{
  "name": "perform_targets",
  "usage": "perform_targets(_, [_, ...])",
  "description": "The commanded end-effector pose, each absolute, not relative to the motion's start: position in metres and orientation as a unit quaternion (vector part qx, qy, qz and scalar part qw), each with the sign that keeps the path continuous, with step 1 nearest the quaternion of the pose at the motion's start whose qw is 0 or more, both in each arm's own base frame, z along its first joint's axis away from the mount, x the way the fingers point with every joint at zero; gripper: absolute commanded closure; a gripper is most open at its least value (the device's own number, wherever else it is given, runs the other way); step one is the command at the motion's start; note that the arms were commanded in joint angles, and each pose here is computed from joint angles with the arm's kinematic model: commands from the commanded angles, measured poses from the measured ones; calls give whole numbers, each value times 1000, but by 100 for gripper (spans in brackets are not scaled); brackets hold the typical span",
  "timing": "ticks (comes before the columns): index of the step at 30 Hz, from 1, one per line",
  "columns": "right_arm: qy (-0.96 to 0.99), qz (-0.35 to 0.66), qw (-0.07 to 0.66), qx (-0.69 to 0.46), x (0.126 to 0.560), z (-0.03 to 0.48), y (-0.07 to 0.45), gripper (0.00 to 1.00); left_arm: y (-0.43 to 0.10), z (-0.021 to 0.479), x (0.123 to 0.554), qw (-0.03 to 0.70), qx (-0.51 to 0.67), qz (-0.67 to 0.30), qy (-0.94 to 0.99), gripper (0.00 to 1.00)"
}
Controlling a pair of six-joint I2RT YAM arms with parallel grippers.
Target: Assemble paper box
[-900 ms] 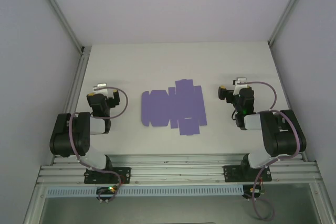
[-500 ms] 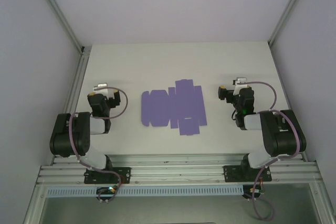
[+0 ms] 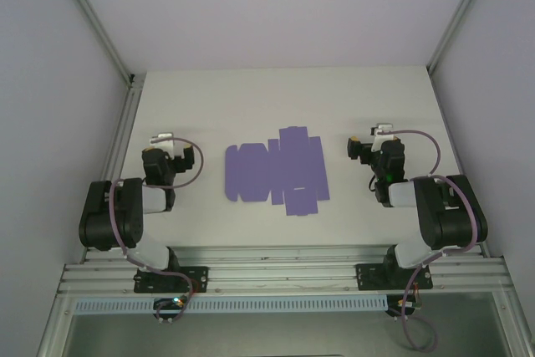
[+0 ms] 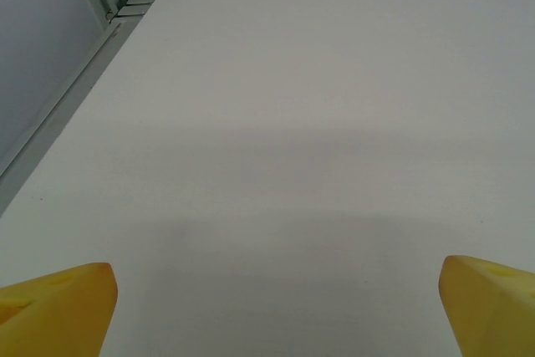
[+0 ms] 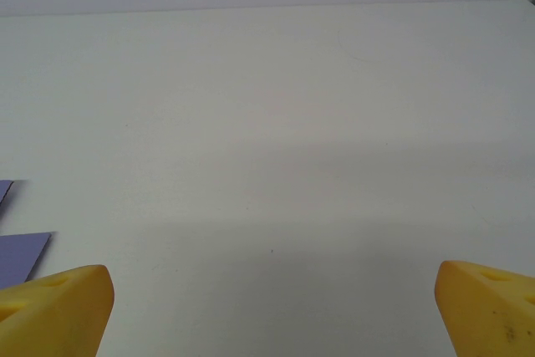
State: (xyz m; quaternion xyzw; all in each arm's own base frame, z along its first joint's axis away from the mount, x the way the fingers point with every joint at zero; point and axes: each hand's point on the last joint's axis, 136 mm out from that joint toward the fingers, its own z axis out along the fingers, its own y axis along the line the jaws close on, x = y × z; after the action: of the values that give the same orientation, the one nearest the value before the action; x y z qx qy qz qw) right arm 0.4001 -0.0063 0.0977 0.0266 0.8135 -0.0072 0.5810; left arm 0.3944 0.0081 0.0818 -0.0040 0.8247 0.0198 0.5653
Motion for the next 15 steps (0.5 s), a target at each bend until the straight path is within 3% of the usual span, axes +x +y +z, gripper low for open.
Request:
perform_targets(1, [810,-1,586,22,402,107,-3,0,14,103,399,585,-19,24,811,0])
perform_targets(6, [825,-18,565,18,398,143,4,0,12,142,384,574,-39,20,818,0])
perform_targets(10, [870,24,482,103,384,155,18,0,-19,156,366,547,-120,-126,819,0])
perform_targets(12, [889,68,438,120,374,149,42,4,-49,150,359,515,-125,-203,823,0])
perform_targets(15, [907,161,383,65,361,140,106,18,-92,135,354,430,-102,-265,857,0])
